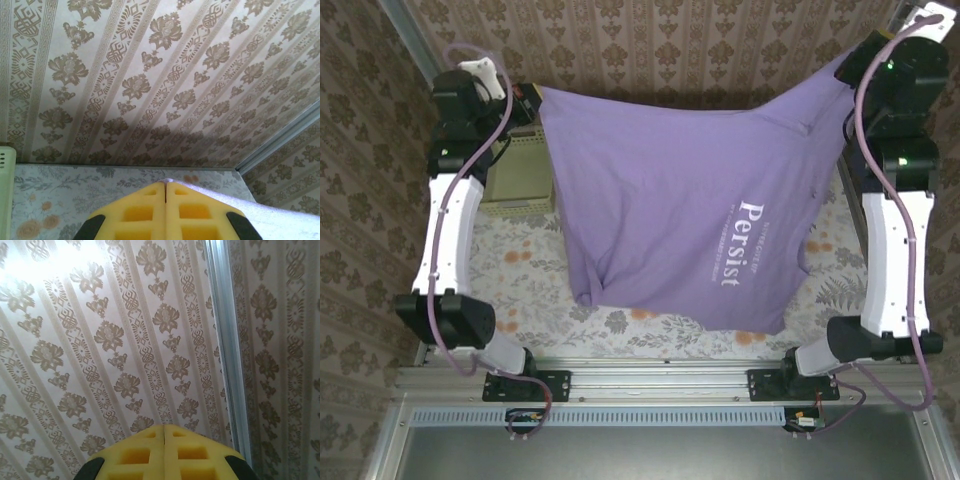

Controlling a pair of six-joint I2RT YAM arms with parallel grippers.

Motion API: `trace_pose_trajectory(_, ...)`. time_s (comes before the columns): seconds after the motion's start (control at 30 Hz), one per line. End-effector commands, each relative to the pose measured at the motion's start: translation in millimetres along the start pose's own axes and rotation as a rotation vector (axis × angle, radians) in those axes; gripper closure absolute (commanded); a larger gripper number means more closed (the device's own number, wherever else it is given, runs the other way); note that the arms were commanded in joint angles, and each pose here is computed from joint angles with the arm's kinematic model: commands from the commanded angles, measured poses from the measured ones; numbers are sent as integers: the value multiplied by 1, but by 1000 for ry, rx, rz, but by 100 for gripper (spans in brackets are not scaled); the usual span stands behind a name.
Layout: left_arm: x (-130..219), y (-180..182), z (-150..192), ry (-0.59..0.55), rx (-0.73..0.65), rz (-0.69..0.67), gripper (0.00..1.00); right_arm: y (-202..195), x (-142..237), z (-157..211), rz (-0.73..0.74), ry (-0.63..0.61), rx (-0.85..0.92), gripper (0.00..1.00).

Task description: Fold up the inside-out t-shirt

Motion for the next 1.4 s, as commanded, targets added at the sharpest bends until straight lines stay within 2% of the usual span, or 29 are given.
trace_pose_trajectory(0.0, -3, -13, -38, -87, -22, 71, 100, -5, -10, -30, 21, -117, -89, 100)
trace_pose_trajectory(0.13, -3, -30, -76, -152, -42, 157, 100, -10, -24, -48, -1, -161, -194, 100)
trace_pose_trajectory(0.37, 32, -67, -138, -336, -154, 266, 100, -20, -5, -109, -62, -360, -303, 100)
trace_pose_trajectory(0.47, 42, -77, -144, -362, -184, 309, 100, -19, 5, -120, -100, -398, -299, 100)
trace_pose_trajectory(0.6, 41, -79, -123, -272, -199, 359, 100, -15, 6, -107, -121, -325, -249, 100)
trace_pose_trajectory(0.73, 35, -58, -71, -160, -191, 340, 100, 2, 2, -60, -225, -165, -206, 100)
trace_pose_trajectory(0.83, 34, -36, -17, -58, -168, 318, 100, 14, 9, 4, -312, 11, -214, 100)
trace_pose_trajectory(0.9, 35, -21, 23, -6, -139, 308, 100, 12, 23, 53, -316, 116, -247, 100)
trace_pose_trajectory(1.03, 38, 8, 115, 122, -45, 261, 100, -2, 61, 170, -252, 382, -317, 100)
trace_pose_trajectory(1.2, 58, 71, 221, 213, 110, 27, 100, -28, 119, 294, -116, 689, -327, 100)
trace_pose_trajectory(1.27, 77, 98, 258, 253, 165, -64, 100, -44, 142, 328, -47, 762, -334, 100)
trace_pose_trajectory(1.37, 106, 127, 296, 298, 215, -202, 100, -69, 173, 358, 70, 814, -362, 100)
Point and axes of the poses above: each hand's point on the last joint's axis, 136 mm out from that joint toward the fingers, its own x axis back along the fingers, its own y axis along the line the jaws close on, z = x × y, the point moved 3 cm from there along x, back along the fingers, and after that the axes turned 11 degrees about x, right-handed, at the moved point
